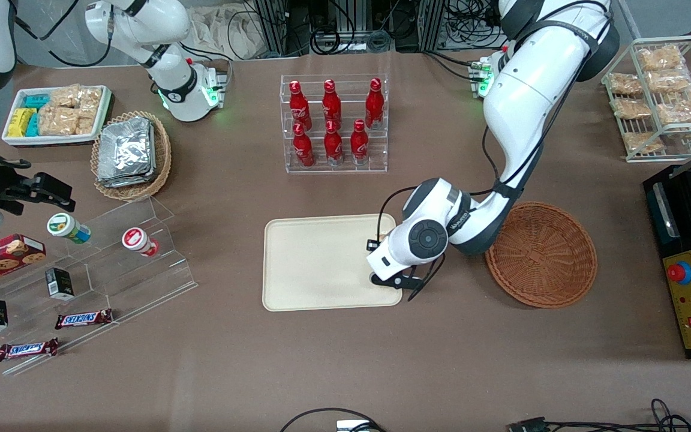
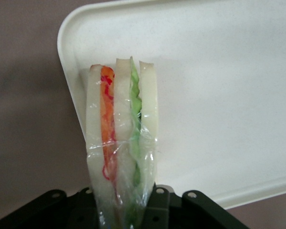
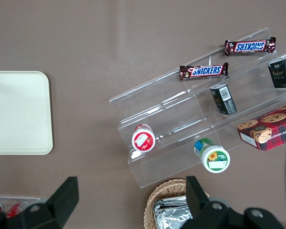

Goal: Place sandwich from basket to tray
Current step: 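Carry the sandwich toward the cream tray and lower it onto it, then open the left gripper to release the sandwich and lift away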

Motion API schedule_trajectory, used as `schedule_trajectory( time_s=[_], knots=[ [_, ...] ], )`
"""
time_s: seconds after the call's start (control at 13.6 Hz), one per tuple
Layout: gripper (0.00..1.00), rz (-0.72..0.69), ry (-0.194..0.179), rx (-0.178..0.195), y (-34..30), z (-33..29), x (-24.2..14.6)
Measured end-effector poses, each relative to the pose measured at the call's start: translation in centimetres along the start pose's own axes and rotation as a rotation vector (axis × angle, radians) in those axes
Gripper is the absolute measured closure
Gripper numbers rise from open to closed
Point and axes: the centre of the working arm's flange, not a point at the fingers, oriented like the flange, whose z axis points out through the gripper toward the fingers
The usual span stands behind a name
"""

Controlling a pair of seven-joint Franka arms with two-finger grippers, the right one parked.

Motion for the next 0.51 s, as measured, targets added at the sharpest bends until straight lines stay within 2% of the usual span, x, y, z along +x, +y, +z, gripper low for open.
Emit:
schedule_trajectory(
  time_s=[0.37,0.51],
  knots=[
    [0.16,0.002,0.034,-0.008,0.1,-0.7,0.6],
    [0.0,0.002,0.073,-0.021,0.4,-3.0,1.1]
  ],
)
